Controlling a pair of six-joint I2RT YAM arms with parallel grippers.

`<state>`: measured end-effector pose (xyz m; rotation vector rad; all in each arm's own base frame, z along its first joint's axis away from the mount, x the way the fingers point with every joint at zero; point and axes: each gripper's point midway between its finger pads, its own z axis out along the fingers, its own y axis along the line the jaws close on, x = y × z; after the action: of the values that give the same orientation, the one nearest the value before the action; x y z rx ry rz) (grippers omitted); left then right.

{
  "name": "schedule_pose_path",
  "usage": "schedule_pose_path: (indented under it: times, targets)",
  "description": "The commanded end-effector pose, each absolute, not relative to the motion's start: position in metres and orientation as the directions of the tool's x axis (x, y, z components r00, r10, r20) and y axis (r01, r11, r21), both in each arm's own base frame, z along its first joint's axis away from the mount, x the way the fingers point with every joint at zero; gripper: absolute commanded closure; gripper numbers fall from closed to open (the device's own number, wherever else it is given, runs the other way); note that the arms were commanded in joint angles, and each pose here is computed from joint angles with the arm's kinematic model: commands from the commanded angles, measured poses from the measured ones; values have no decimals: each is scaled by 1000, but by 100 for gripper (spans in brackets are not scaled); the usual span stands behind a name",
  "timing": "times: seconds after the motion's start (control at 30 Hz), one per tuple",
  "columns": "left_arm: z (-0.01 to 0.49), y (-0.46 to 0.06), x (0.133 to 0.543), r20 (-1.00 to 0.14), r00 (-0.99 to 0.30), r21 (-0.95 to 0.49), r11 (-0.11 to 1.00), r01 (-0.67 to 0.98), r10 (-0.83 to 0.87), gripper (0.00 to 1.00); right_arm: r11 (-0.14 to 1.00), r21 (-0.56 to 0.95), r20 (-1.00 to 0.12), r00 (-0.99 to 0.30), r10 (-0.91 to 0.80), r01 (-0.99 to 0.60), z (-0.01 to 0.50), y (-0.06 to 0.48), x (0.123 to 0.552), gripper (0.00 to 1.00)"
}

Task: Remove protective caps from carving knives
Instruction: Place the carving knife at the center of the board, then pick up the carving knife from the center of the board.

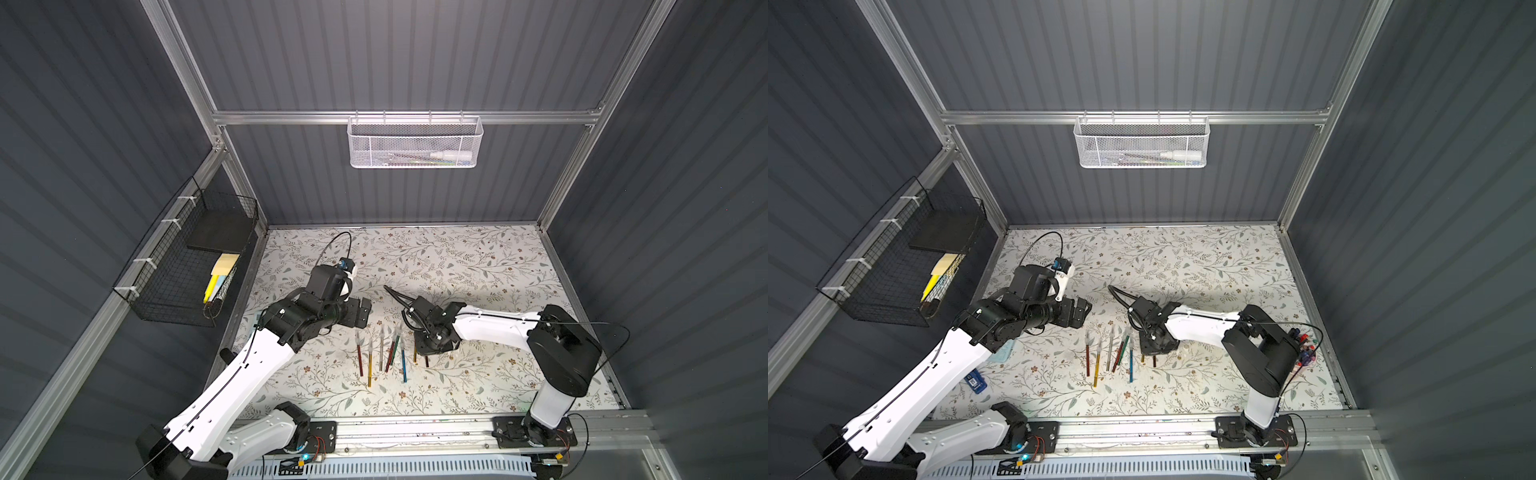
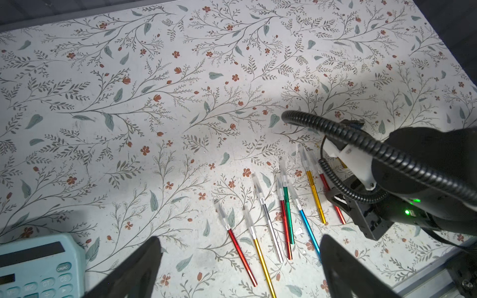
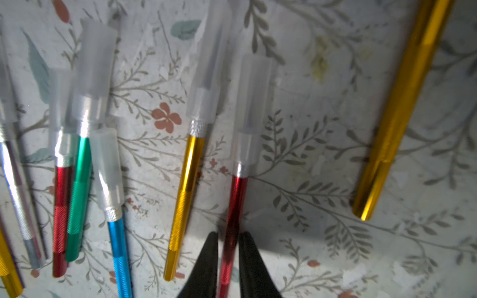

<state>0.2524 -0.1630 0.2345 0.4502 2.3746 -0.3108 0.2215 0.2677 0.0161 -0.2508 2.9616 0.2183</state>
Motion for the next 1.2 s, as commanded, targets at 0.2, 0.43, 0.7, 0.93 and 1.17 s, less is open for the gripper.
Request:
schedule_pose_path:
  times: [0.2,0.43,0.7,0.93,1.17]
  targets:
    - [230,-168,255,-673,-701,-113,904,411,235,3,985,-36,-173,-970,-173,-169,9,254,221,81]
    - [230,-174,254,-673,-705,-144,895,423,225,3,981,-62,-175,-966,-193,-185,7,253,222,89]
    - [230,-202,248,-681,-715,-304,828,471,157,3,979,23,-253,-948,-191,-203,38,246,225,90]
    - [206,-232,252,-622,-777,-452,764,460,100,8,952,174,-294,-936,-195,-253,61,241,214,90]
    - [200,-274,254,-564,-825,-685,577,445,-33,13,885,348,-359,-916,-179,-309,90,239,200,91]
